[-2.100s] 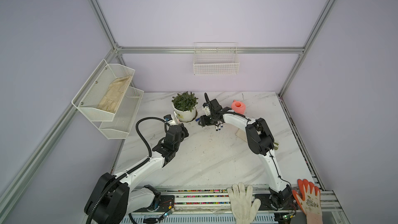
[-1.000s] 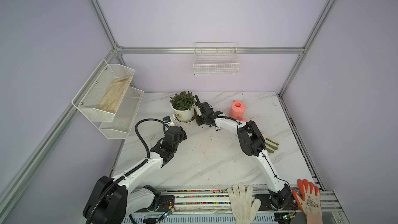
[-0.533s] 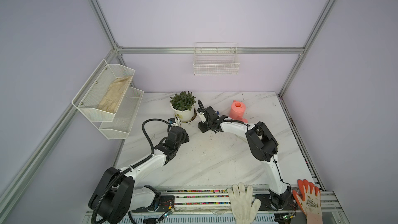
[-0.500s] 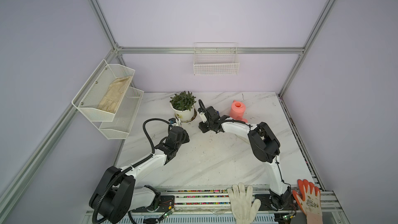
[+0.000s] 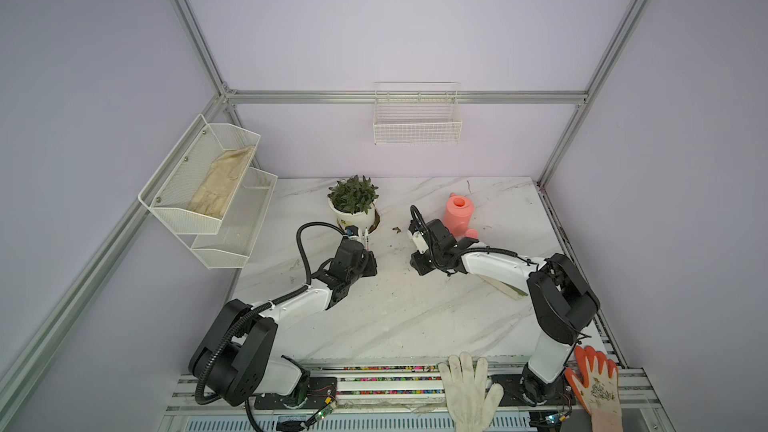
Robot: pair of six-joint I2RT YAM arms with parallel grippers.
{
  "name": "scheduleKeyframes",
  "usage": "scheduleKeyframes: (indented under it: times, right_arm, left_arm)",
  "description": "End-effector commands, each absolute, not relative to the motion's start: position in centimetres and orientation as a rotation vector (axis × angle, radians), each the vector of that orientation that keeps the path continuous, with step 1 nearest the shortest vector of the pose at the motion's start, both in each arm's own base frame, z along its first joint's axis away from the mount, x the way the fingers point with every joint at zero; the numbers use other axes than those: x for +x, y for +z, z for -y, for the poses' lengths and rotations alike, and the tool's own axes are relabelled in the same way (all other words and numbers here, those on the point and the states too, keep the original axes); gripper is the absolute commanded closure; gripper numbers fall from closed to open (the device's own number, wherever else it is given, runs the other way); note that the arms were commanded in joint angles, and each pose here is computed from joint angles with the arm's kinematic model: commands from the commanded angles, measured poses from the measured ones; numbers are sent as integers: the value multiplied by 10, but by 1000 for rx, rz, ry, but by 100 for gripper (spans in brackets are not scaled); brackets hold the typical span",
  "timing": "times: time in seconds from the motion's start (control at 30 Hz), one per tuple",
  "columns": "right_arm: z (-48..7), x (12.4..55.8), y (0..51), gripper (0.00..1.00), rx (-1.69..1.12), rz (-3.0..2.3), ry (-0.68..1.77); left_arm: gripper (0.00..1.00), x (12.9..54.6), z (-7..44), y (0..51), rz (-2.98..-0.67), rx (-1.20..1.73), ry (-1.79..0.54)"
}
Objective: Insert the pens into the pen caps
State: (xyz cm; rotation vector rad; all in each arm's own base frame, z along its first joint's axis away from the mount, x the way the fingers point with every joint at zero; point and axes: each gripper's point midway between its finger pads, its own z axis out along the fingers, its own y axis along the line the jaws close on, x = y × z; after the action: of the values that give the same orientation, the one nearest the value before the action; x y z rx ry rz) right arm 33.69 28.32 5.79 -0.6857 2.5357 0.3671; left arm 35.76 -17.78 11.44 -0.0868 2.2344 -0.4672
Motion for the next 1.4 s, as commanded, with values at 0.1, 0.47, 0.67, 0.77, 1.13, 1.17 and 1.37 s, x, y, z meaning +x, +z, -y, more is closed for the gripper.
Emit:
scheduleKeyframes:
  times: [0.1, 0.47, 0.67, 0.77, 1.13, 1.17, 1.37]
  right_arm:
    - [-260, 328, 32, 69, -604, -2635, 296]
    - [-253, 316, 23, 42, -544, -2703, 313]
    - [-256, 301, 32, 37, -502, -2755, 408]
    - [-253, 294, 27, 37, -419, -2827, 449]
    - [-258, 296, 12, 40, -374, -2941, 475]
    - [-258, 296, 12, 40, -372, -2945, 474]
    - [-268, 307, 12, 42, -408, -2935, 483]
  left_arm:
    - [100, 380, 202, 153, -2129, -23, -512]
    - [100, 381, 205, 151, -2133, -15, -504]
    - [100, 382, 207, 149, -2135, -9, -512]
    - [100, 383, 209, 147, -2137, -3, -516]
    - [100, 383, 208, 149, -2127, 7, -507]
    - [100, 383, 208, 149, -2128, 9, -506]
    - [100, 384, 209, 150, -2125, 9, -505]
